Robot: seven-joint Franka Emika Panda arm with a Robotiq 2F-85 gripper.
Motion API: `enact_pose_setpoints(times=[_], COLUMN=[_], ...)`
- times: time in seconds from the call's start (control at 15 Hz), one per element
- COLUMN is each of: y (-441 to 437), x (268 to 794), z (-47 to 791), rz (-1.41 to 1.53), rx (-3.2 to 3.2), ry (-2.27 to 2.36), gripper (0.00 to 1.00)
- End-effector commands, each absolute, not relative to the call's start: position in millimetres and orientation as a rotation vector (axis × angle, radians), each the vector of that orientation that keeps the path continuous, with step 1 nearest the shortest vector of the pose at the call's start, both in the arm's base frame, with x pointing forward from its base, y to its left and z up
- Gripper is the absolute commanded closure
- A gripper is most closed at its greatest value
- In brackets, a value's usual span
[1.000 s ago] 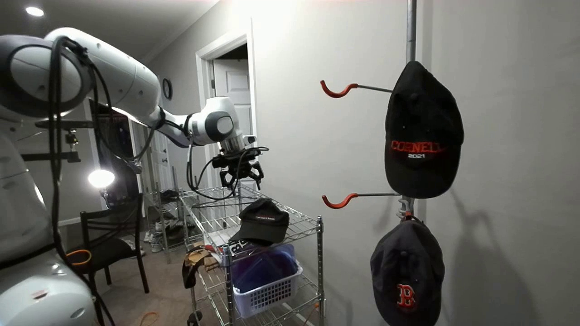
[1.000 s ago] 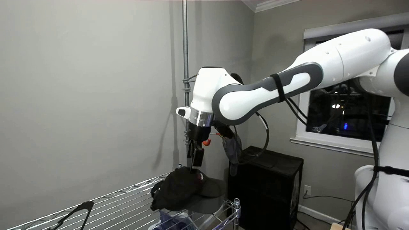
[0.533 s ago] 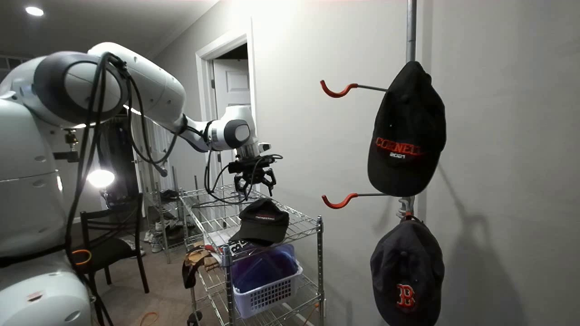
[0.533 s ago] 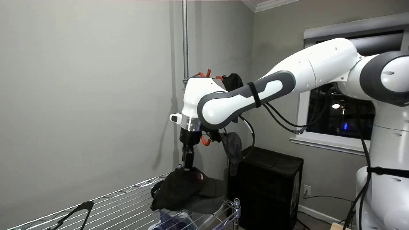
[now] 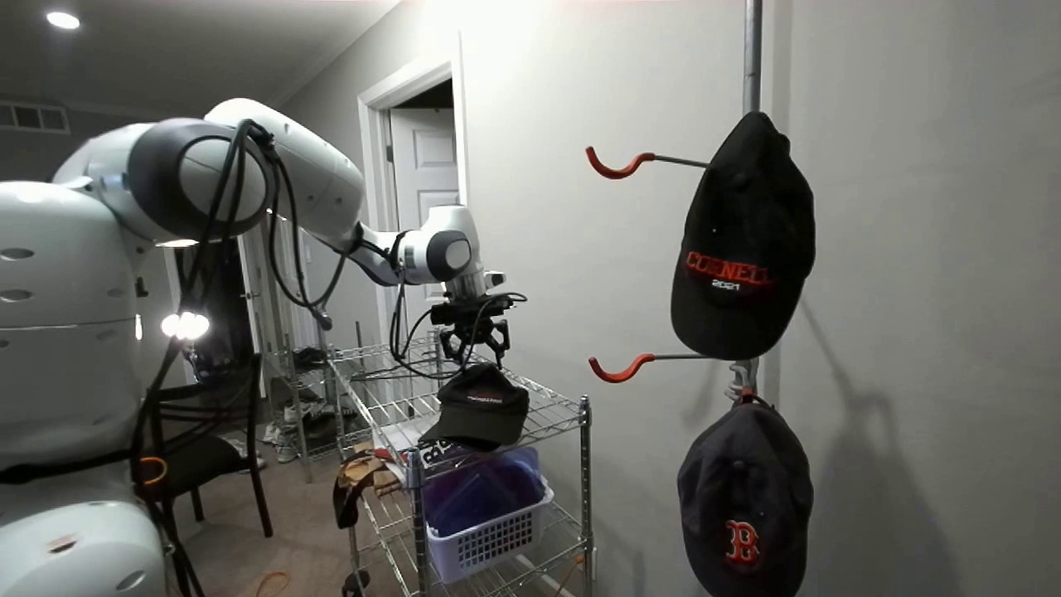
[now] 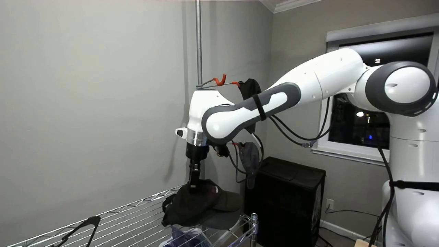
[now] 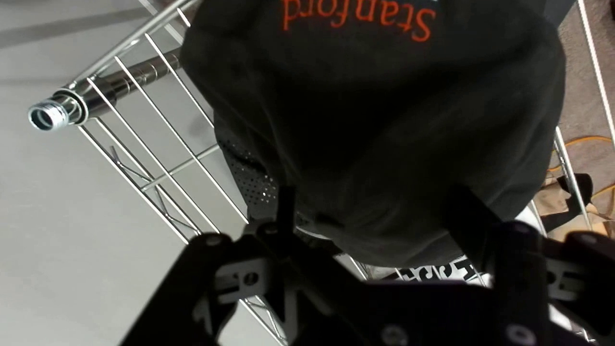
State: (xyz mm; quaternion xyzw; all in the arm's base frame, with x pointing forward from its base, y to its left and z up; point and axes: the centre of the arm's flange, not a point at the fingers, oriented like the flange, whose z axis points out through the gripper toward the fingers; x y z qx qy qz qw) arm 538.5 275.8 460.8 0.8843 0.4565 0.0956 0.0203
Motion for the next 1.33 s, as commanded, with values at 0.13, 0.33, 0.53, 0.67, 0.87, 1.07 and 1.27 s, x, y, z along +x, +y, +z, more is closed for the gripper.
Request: enact_pose_setpoints(times=[0.13,0.33,0.53,0.67,0.87,1.07,1.27], y=[271.7,268.7,266.8,266.0,263.9,260.8,254.2], x=[552.6,556.3,557.1,556.9,556.6,557.3,555.1], z=[469.1,473.4,476.2,476.8,494.0,543.3,614.2], rz=[0.298,0.313,0.321,0.324,0.371,0.533,0.742], rx=[2.746,2.749,2.752,2.753,2.739,2.723,2.668], ry=[1.417,1.405,1.399,1.396,1.365,1.285,1.172], gripper=[0.65,0.84,0.98,1.0,0.99,0.99,0.99])
